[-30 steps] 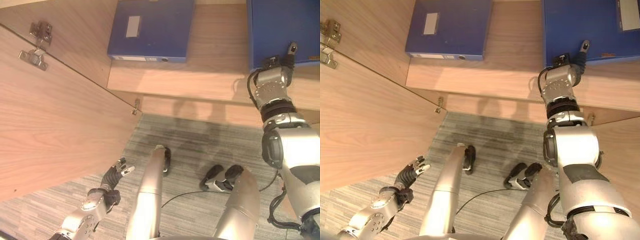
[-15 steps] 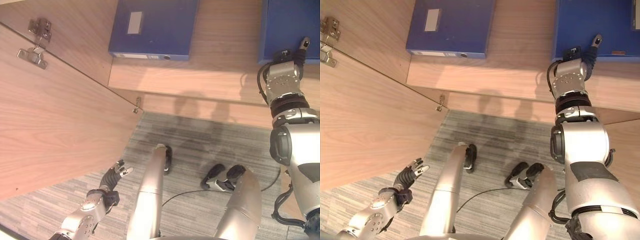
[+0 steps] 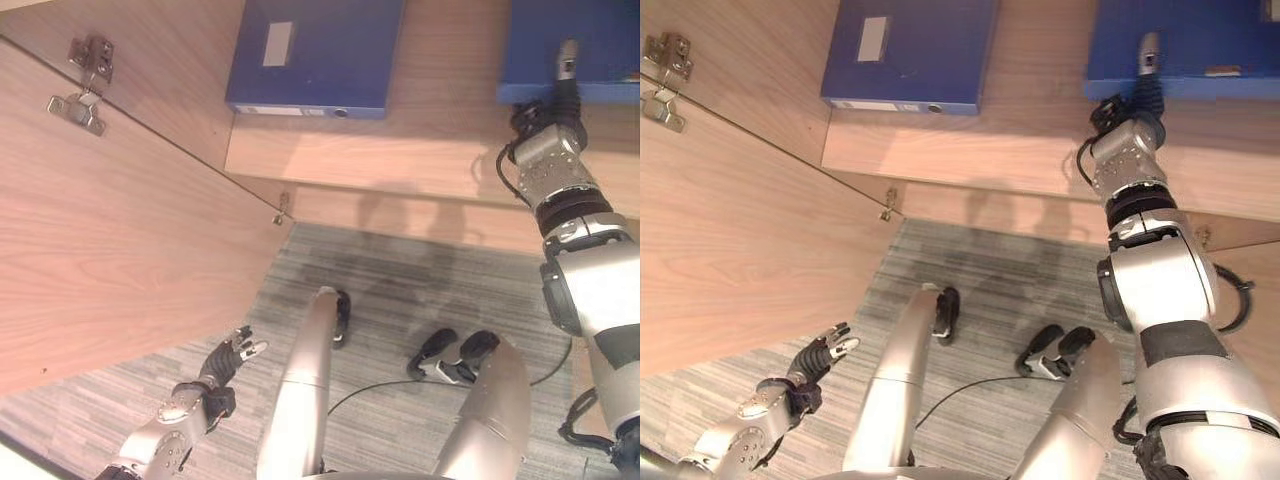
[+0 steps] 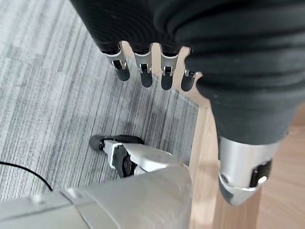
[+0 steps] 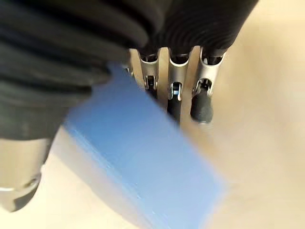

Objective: Put the empty folder in the office cabinet

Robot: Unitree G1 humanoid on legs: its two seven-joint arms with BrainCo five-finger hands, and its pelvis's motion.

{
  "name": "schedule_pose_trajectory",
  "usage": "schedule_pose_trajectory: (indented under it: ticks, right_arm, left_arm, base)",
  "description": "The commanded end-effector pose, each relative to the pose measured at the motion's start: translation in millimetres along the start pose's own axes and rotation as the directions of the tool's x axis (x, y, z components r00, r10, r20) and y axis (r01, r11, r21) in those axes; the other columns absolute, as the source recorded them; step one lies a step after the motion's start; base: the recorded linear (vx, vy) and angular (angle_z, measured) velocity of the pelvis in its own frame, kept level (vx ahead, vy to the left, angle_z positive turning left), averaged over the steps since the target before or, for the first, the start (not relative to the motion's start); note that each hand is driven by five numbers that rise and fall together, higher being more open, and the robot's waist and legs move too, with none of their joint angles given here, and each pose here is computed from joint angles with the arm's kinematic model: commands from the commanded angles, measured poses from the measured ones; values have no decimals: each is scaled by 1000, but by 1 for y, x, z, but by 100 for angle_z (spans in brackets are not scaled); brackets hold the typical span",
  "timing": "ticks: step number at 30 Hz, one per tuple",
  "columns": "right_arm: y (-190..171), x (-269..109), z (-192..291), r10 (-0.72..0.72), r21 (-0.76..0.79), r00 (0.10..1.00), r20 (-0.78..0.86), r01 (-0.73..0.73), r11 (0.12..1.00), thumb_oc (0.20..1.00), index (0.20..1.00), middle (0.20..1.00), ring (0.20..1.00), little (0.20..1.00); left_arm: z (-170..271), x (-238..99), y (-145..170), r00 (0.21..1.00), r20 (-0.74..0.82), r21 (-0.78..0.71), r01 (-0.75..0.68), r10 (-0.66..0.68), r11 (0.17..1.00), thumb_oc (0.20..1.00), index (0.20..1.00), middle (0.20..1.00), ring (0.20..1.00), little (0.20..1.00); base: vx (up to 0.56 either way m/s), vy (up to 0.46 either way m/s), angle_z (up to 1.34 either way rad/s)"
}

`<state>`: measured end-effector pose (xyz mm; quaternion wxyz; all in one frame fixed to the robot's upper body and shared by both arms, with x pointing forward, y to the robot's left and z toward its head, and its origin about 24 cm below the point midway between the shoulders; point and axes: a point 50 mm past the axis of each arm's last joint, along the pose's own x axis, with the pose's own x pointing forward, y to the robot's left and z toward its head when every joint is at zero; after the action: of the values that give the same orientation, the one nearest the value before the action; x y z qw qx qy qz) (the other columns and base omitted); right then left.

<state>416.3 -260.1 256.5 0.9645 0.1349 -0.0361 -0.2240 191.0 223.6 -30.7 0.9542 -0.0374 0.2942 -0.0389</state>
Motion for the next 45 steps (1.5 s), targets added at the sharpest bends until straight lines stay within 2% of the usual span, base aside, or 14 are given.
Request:
schedule_pose_trajectory:
  ticks: [1, 6, 11, 12, 13, 14, 17, 25, 28, 29, 31, 33, 41, 45]
  right_arm:
    - [14, -2, -3, 119, -250, 989, -87, -137, 959, 1000, 1000, 1000, 1000, 1000]
    - [-8, 1, -17, 72, -616, 983, -170, -163, 771, 1000, 1000, 1000, 1000, 1000]
    - [-41, 3, -27, -31, -920, 973, -227, -204, 335, 1000, 1000, 1000, 1000, 1000]
    - [-41, 3, -27, -31, -921, 973, -228, -205, 333, 1000, 1000, 1000, 1000, 1000]
    - [-47, 2, -31, -51, -959, 965, -256, -247, 141, 1000, 1000, 1000, 1000, 1000]
    - [-51, 2, -34, -56, -959, 960, -275, -270, 88, 1000, 1000, 1000, 1000, 1000]
    - [-68, 0, -46, -35, -925, 926, -375, -372, 78, 1000, 1000, 1000, 1000, 1000]
    - [-88, -1, -44, -132, -913, 907, -400, -407, -30, 1000, 1000, 1000, 1000, 1000]
    - [-88, -1, -47, -176, -892, 906, -386, -415, -182, 1000, 1000, 1000, 1000, 1000]
    - [-83, -3, -60, -183, -853, 902, -391, -430, -296, 1000, 1000, 1000, 1000, 1000]
    - [-80, -10, -95, -186, -810, 874, -450, -487, -328, 1000, 1000, 1000, 1000, 1000]
    - [-79, -20, -128, -207, -751, 832, -514, -554, -359, 1000, 1000, 1000, 1000, 1000]
    - [-87, -35, -163, -275, -678, 782, -559, -622, -392, 1000, 1000, 1000, 1000, 1000]
    - [-77, -36, -168, -224, -686, 787, -575, -613, -392, 1000, 1000, 1000, 1000, 1000]
  left_arm:
    - [19, -9, 16, 999, 40, 106, 7, -11, 994, 1000, 1000, 1000, 1000, 1000]
    - [24, -11, 16, 998, 51, 138, 34, -42, 990, 1000, 1000, 1000, 1000, 1000]
    - [35, -16, 16, 993, 79, 192, 69, -85, 979, 1000, 1000, 1000, 1000, 1000]
    - [35, -16, 16, 993, 79, 192, 69, -85, 979, 1000, 1000, 1000, 1000, 1000]
    - [42, -18, 15, 989, 102, 221, 81, -106, 972, 1000, 1000, 1000, 1000, 1000]
    - [45, -19, 15, 987, 113, 232, 83, -111, 969, 1000, 1000, 1000, 1000, 1000]
    - [48, -20, 19, 984, 136, 243, 78, -114, 967, 1000, 1000, 1000, 1000, 1000]
    - [45, -17, 14, 982, 149, 209, 79, -112, 975, 1000, 1000, 1000, 1000, 1000]
    - [49, -15, 13, 980, 169, 207, 71, -107, 976, 1000, 1000, 1000, 1000, 1000]
    - [53, -14, 11, 978, 182, 233, 58, -103, 971, 1000, 1000, 1000, 1000, 1000]
    - [69, -15, 11, 968, 233, 341, 8, -93, 940, 1000, 1000, 1000, 1000, 1000]
    - [74, -11, 7, 962, 256, 327, 9, -98, 945, 1000, 1000, 1000, 1000, 1000]
    - [86, -3, -7, 947, 291, 334, 29, -133, 942, 1000, 1000, 1000, 1000, 1000]
    - [92, 0, -11, 937, 314, 333, 45, -155, 942, 1000, 1000, 1000, 1000, 1000]
  base:
    - [-14, -10, 5]
    - [0, 0, 0]
    - [-13, -1, -5]
    - [0, 0, 0]
    - [0, 0, 0]
    - [0, 0, 0]
    - [-4, 5, -5]
    - [1, 0, -2]
    - [0, 0, 0]
    - [0, 0, 0]
    - [-6, -41, -1]
    - [-52, -58, -1]
    - [-73, -24, -2]
    - [-92, -16, -5]
